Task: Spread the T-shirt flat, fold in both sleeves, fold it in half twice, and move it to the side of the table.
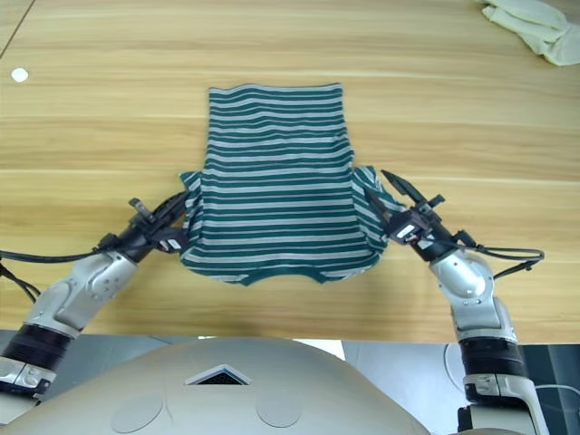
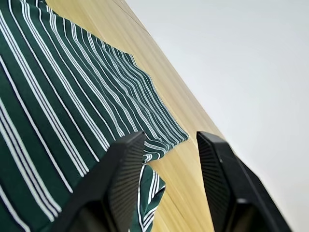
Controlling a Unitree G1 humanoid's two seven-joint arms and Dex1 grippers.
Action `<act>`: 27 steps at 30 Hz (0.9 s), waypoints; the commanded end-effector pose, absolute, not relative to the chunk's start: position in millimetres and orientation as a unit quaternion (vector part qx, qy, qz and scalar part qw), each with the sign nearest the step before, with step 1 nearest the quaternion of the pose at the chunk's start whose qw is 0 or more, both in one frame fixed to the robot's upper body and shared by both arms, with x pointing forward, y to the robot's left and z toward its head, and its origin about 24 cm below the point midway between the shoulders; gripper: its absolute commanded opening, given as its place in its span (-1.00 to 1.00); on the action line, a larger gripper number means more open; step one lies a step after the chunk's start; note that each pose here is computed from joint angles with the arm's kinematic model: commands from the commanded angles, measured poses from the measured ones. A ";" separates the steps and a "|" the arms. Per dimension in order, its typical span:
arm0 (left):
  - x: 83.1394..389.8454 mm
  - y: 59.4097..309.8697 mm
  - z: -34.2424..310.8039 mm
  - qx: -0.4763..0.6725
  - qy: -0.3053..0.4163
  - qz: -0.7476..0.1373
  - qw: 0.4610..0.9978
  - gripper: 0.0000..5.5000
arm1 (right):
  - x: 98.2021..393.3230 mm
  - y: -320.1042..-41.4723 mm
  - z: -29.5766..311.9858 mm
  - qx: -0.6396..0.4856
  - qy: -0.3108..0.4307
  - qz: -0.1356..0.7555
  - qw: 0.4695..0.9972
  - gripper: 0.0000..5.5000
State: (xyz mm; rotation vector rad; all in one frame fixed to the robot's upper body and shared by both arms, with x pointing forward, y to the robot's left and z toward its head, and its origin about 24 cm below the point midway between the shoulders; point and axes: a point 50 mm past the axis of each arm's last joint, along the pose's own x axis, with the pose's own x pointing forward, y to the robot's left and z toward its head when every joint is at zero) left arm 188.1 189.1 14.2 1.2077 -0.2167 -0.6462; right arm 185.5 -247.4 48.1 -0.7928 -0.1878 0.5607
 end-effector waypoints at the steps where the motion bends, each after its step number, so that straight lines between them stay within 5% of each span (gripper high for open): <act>1: 183.9 175.7 8.2 0.543 -0.109 -0.320 0.768 -1.00 | 188.4 -245.0 48.6 -0.382 -0.096 0.271 0.879 -0.28; 15: 208.1 162.7 20.0 0.537 -0.140 -0.276 0.785 -1.00 | 185.8 -242.4 43.9 -0.379 -0.090 0.277 0.878 -0.28; 27: 189.1 130.6 3.1 0.496 -0.147 -0.370 0.772 -0.90 | 184.1 -237.4 42.1 -0.374 -0.089 0.285 0.878 -0.28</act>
